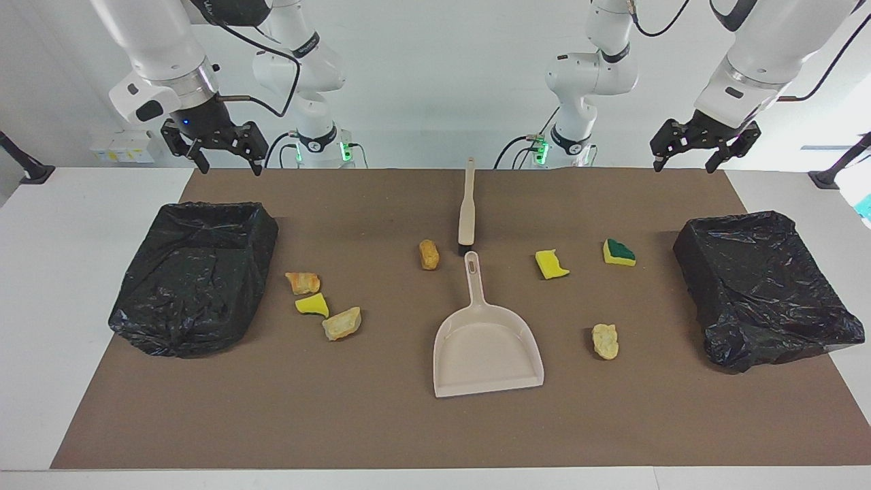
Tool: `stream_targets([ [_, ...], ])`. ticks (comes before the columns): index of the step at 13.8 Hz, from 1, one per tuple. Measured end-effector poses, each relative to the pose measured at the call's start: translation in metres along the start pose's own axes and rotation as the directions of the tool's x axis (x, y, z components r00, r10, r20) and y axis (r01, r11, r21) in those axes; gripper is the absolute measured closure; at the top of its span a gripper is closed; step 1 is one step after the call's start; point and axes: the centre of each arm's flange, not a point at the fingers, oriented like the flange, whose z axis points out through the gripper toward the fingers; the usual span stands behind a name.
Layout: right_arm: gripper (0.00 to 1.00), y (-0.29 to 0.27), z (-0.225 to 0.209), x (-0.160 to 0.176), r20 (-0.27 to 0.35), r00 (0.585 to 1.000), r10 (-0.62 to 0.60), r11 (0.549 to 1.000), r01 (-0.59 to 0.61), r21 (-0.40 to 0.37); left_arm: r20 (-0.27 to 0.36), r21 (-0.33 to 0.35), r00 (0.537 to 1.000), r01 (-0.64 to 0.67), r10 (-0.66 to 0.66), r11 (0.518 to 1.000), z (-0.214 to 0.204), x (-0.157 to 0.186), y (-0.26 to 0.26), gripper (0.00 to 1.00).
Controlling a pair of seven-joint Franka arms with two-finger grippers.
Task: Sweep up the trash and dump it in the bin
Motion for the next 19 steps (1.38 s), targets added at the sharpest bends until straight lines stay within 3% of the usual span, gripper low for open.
stream_targets([
  [11,0.00,0.000,0.001,-0.003,0.003,1.000,0.000,1.000,0.000,-0.001,-0.007,-0.003,0.997,-0.075,0.075,0.997,0.015,-0.013,0.041,0.00],
  [19,0.00,-0.009,0.009,-0.004,0.019,1.000,-0.017,1.000,0.017,0.000,-0.009,0.011,0.982,-0.186,0.186,0.982,0.081,-0.051,0.121,0.00],
])
